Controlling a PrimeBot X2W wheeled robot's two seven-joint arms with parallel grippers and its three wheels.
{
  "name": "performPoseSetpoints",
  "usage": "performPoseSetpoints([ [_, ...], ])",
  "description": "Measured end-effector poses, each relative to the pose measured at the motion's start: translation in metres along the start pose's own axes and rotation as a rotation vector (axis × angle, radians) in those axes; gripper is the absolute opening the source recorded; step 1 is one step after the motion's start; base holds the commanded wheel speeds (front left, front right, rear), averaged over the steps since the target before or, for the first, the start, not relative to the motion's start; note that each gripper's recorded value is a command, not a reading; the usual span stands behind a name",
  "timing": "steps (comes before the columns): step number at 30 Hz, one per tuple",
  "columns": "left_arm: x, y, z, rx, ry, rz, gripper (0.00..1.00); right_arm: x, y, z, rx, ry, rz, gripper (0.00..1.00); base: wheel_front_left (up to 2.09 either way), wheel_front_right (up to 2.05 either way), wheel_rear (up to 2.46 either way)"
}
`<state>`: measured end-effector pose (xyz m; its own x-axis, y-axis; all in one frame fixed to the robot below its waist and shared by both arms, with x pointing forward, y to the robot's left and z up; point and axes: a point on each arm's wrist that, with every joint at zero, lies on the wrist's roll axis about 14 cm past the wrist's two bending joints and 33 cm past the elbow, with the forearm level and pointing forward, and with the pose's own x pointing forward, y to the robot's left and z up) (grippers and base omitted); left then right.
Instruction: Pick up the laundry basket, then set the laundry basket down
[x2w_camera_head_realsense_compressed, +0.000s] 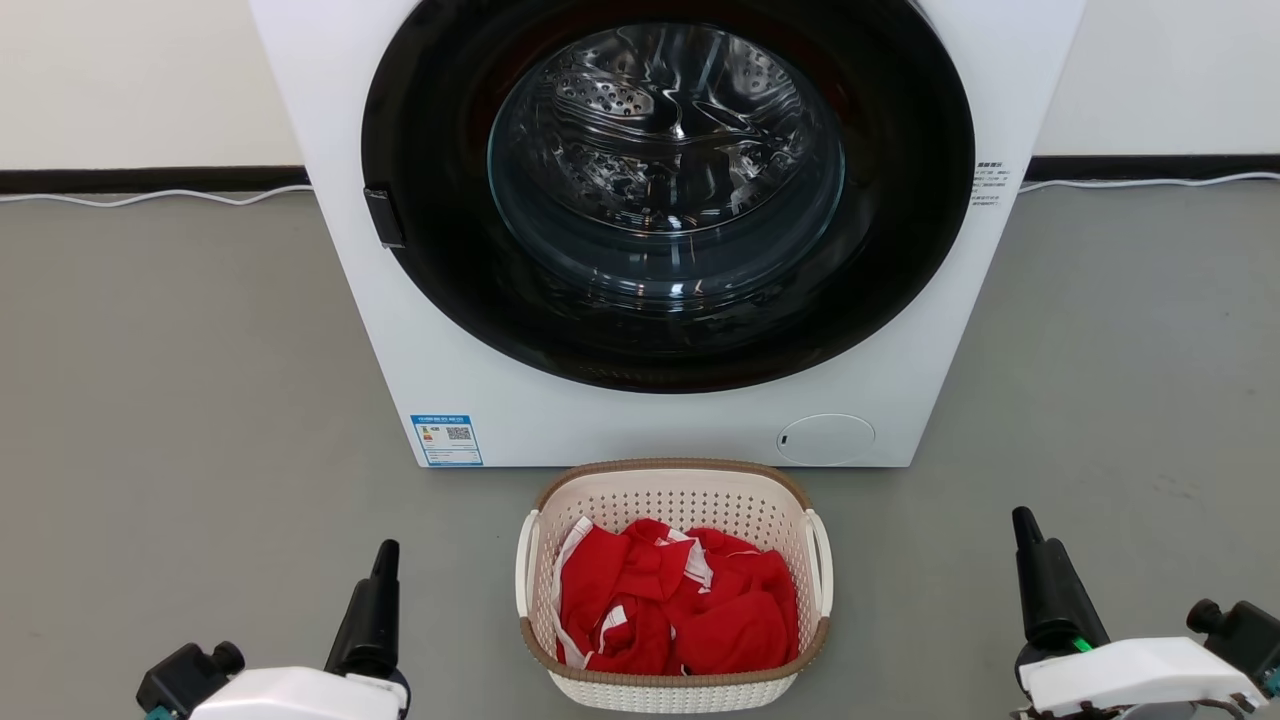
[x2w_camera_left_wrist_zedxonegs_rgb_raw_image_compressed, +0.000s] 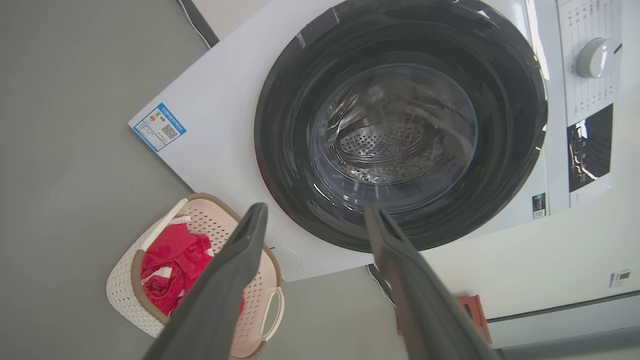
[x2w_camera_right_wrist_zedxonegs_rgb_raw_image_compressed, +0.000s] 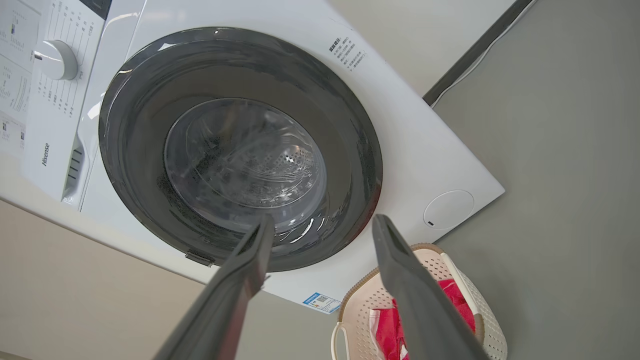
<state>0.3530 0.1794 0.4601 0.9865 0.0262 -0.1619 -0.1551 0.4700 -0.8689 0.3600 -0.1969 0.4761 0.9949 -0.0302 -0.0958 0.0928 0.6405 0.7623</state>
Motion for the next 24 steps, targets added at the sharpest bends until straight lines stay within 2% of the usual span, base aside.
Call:
performPoseSetpoints([
  [11,0.0,-0.007,-0.005,0.198,0.002,-0.022,1.0,0.0,0.006,-0.001,-0.193,-0.002,0.028,1.0,0.0,0.0,0.0],
  [24,-0.001,-0.012,-0.006,0.355,-0.017,-0.027,1.0,0.001,0.015,-0.001,-0.39,-0.023,0.062,1.0,0.0,0.0,0.0],
])
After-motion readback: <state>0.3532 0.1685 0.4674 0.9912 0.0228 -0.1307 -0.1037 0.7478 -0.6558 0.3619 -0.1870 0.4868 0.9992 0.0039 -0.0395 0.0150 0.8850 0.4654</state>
